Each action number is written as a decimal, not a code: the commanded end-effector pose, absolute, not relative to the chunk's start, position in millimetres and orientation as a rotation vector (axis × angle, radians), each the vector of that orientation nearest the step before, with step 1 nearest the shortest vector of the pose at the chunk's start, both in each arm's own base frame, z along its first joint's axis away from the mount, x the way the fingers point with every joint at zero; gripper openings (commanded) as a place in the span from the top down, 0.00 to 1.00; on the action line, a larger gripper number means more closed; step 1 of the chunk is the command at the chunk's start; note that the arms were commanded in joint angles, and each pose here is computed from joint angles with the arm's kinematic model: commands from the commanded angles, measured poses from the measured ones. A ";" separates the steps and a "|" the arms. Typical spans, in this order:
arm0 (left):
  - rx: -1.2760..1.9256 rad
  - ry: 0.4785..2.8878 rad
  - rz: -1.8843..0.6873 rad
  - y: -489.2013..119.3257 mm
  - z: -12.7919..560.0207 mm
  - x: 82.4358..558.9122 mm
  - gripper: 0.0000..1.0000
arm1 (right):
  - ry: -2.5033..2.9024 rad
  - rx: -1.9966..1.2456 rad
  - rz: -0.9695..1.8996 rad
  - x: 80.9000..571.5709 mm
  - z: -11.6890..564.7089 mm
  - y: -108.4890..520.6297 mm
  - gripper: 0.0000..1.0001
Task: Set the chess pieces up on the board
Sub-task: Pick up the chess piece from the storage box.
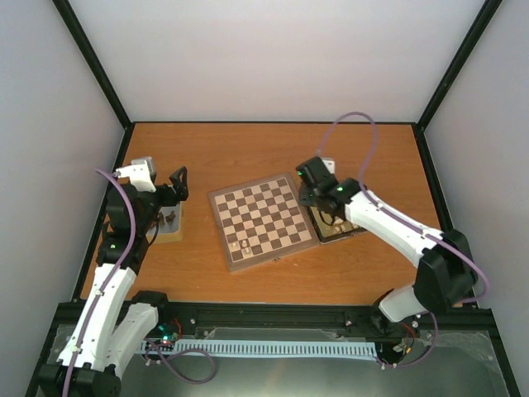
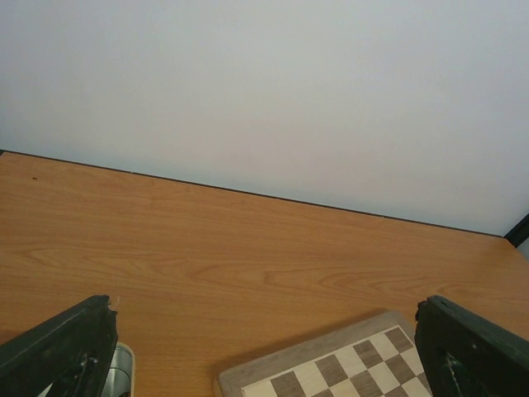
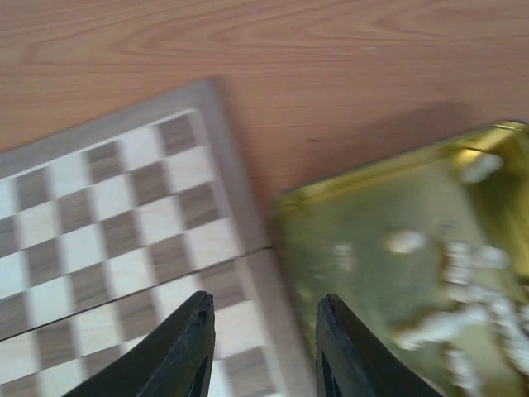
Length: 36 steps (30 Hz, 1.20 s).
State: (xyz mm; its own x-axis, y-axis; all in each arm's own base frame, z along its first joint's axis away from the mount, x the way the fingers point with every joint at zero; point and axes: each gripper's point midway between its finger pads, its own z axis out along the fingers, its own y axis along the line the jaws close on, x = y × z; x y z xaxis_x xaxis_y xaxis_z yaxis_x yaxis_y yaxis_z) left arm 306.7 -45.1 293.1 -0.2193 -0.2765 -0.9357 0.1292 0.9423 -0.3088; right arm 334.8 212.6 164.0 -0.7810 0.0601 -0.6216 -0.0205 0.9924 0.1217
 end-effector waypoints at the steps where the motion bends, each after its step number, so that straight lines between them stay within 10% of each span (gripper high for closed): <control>1: -0.103 1.710 -0.396 -47.9 311.5 306.4 0.00 | 2.438 0.192 0.022 335.3 157.1 147.2 0.64; 36: -0.101 1.716 -0.399 -48.7 309.4 307.4 0.00 | 2.660 0.210 -0.083 381.5 42.3 100.3 0.70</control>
State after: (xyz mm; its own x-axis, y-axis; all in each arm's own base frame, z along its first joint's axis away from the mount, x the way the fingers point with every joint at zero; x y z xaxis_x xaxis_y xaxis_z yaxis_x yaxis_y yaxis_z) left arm 307.9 -47.3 290.7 -0.2306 -0.2759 -0.9331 0.1374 0.9401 -0.3119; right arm 355.1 104.4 35.2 -0.9082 0.1418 -0.3939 0.1576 0.9875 -0.0079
